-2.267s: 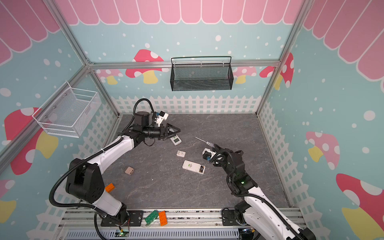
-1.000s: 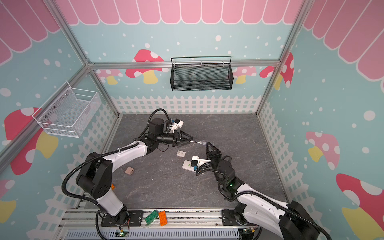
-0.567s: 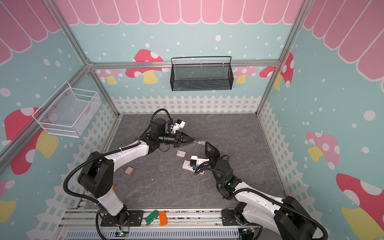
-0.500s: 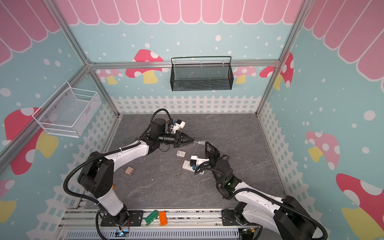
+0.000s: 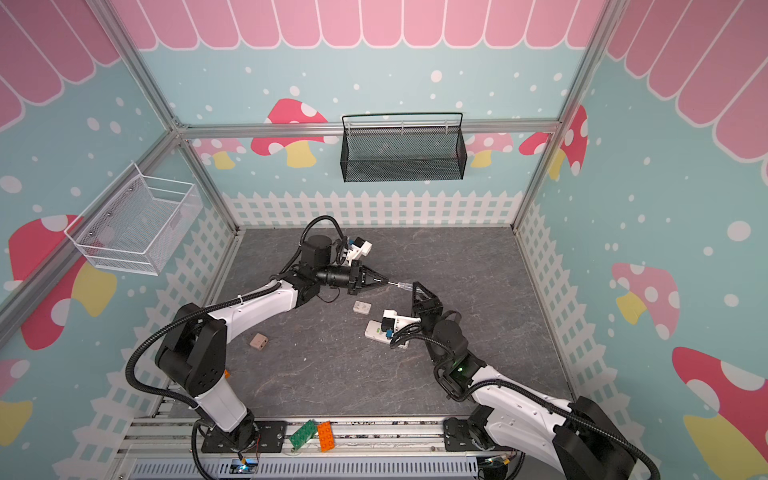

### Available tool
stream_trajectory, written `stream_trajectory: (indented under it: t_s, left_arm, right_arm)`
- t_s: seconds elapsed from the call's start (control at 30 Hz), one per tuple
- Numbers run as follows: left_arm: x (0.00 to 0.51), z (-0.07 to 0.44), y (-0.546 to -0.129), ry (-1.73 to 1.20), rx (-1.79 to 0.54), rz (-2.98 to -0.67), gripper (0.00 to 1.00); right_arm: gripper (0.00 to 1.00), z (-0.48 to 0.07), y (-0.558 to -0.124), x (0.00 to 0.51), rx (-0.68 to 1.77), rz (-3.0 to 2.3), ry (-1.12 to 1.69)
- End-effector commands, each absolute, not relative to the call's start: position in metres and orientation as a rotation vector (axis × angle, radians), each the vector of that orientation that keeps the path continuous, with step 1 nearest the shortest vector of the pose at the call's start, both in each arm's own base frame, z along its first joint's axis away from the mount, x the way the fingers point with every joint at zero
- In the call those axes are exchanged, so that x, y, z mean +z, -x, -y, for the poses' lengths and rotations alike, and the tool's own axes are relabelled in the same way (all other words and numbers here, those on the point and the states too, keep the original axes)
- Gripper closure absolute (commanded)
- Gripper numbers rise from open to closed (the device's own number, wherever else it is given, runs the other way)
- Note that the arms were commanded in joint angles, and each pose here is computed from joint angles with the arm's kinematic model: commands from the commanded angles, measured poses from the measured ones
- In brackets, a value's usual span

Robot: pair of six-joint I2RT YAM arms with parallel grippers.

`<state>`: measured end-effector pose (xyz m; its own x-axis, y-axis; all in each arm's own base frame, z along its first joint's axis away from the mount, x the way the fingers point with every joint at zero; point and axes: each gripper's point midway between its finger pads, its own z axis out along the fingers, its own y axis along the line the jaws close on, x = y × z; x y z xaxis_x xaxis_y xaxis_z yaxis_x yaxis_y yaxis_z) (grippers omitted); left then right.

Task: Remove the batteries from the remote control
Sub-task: 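Open the right gripper and draw it back while the left holds the screwdriver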

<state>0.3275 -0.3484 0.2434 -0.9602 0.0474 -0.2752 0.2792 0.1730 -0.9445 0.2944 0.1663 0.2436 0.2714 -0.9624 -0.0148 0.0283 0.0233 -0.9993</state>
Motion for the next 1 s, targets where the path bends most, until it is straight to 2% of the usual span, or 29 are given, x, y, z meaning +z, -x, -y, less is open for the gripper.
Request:
stream_trajectory:
  t_s: [0.0, 0.2, 0.3, 0.63, 0.67, 0.7, 0.73, 0.97]
  left_arm:
    - [0.253, 0.339, -0.339, -0.323, -1.845, -2.223, 1.00]
    - [0.262, 0.323, -0.349, -0.339, -1.790, -2.198, 1.00]
    - [0.265, 0.315, -0.351, -0.367, -1.744, -2.189, 1.00]
    - [0.257, 0.277, -0.357, -0.280, -1.702, -2.138, 1.00]
    - [0.257, 0.273, -0.358, -0.274, -1.695, -2.133, 1.00]
    - [0.257, 0.270, -0.360, -0.274, -1.684, -2.126, 1.00]
    - [0.256, 0.266, -0.360, -0.270, -1.672, -2.123, 1.00]
    - [0.252, 0.252, -0.355, -0.306, -1.653, -2.083, 1.00]
  right_arm:
    - [0.49, -0.158, -0.287, 0.249, -0.910, -1.076, 1.198]
    - [0.35, -0.150, -0.277, 0.243, -0.757, -1.179, 1.135]
    - [0.32, -0.152, -0.281, 0.251, -0.634, -1.258, 1.079]
    - [0.15, -0.161, -0.322, 0.257, -0.255, -1.604, 0.777]
    - [0.12, -0.164, -0.326, 0.256, -0.205, -1.640, 0.756]
    - [0.03, -0.167, -0.329, 0.255, -0.153, -1.675, 0.738]
    - [0.01, -0.170, -0.332, 0.254, -0.098, -1.709, 0.715]
    - [0.01, -0.192, -0.345, 0.264, 0.298, -1.856, 0.536]
